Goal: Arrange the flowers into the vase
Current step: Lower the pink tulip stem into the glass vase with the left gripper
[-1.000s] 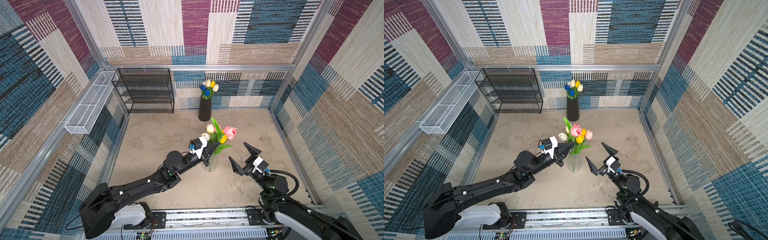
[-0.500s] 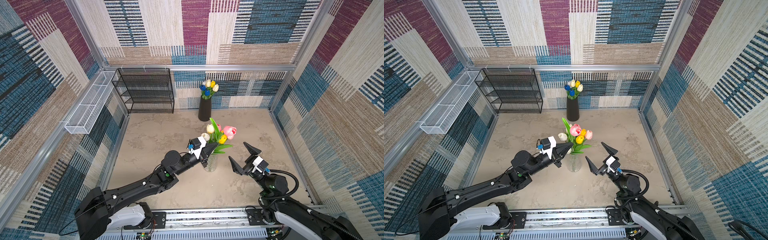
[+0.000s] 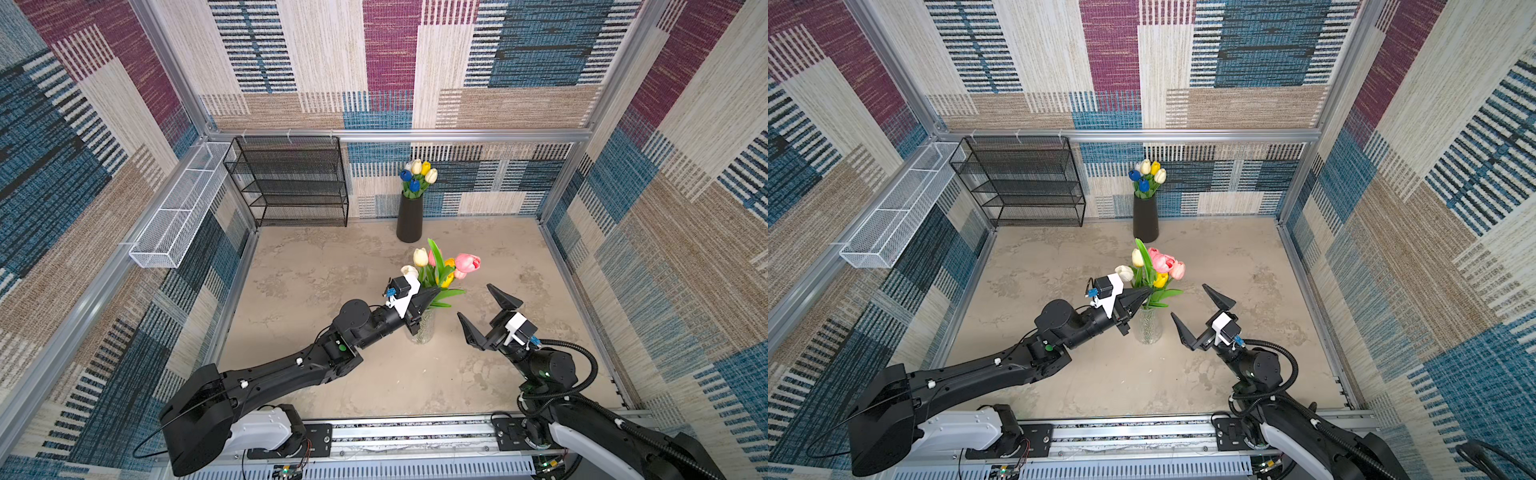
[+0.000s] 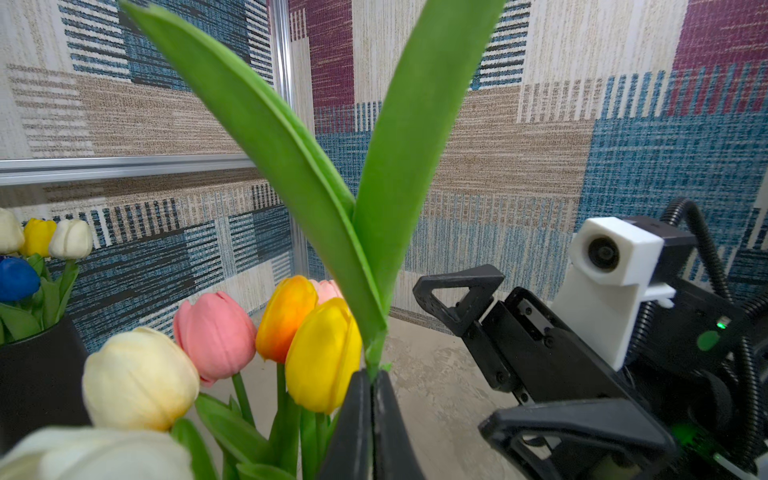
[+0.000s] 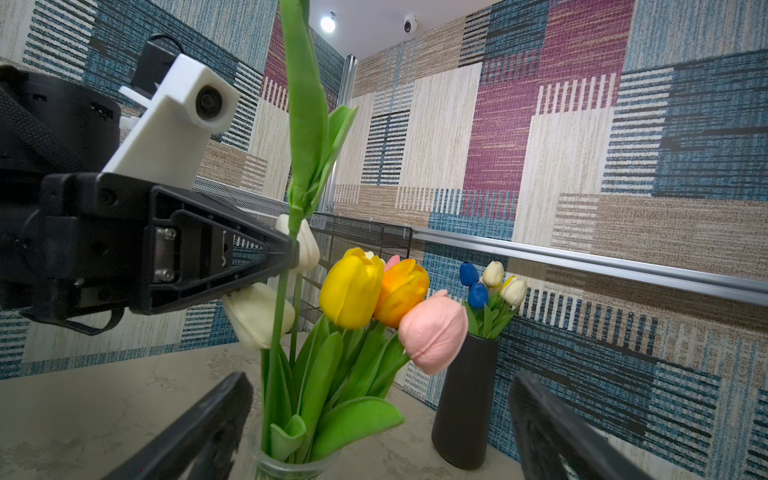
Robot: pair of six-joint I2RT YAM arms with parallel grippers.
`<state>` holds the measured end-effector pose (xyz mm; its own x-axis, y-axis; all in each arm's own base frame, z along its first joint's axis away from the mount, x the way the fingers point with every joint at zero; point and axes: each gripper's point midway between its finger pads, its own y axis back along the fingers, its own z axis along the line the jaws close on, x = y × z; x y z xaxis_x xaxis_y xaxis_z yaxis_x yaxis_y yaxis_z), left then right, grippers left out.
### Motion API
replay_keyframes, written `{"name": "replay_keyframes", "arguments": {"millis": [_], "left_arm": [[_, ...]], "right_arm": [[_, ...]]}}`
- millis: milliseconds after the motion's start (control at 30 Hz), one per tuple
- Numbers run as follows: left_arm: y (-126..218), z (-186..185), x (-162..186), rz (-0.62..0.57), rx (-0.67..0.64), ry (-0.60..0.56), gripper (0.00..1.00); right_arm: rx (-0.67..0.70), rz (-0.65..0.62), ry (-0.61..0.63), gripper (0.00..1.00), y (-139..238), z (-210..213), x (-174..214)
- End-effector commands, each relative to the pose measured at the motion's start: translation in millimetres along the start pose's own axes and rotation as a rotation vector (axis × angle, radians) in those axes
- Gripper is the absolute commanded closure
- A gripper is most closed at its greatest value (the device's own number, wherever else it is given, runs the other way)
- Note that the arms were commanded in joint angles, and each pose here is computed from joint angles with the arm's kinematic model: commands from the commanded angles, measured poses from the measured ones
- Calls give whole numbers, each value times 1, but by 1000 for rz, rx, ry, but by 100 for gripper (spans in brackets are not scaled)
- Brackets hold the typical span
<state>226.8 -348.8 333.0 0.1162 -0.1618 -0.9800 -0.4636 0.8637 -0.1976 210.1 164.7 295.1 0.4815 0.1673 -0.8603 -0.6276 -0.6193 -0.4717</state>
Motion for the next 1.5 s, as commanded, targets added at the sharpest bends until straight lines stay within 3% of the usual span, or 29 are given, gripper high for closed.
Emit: {"name": "replay_keyframes", "arguments": {"millis": [0,500,1133,1333,1467], "left_arm": [[3,2,-10,-45,-14,-7,100],[9,1,4,40,-14,18,100],[2,7,25,52,-40,46,100],[9,5,16,40,-35,12,49],[13,4,12,61,-33,-6,47]], "right_arm": [[-9,-28,4,0,-2,1,-8],[-26,-15,-5,0,-5,3,-5],[-35,3,-11,0,-8,4,0],[-43,9,-14,0,-10,5,2],[-45,15,-19,0,-10,6,4]]}}
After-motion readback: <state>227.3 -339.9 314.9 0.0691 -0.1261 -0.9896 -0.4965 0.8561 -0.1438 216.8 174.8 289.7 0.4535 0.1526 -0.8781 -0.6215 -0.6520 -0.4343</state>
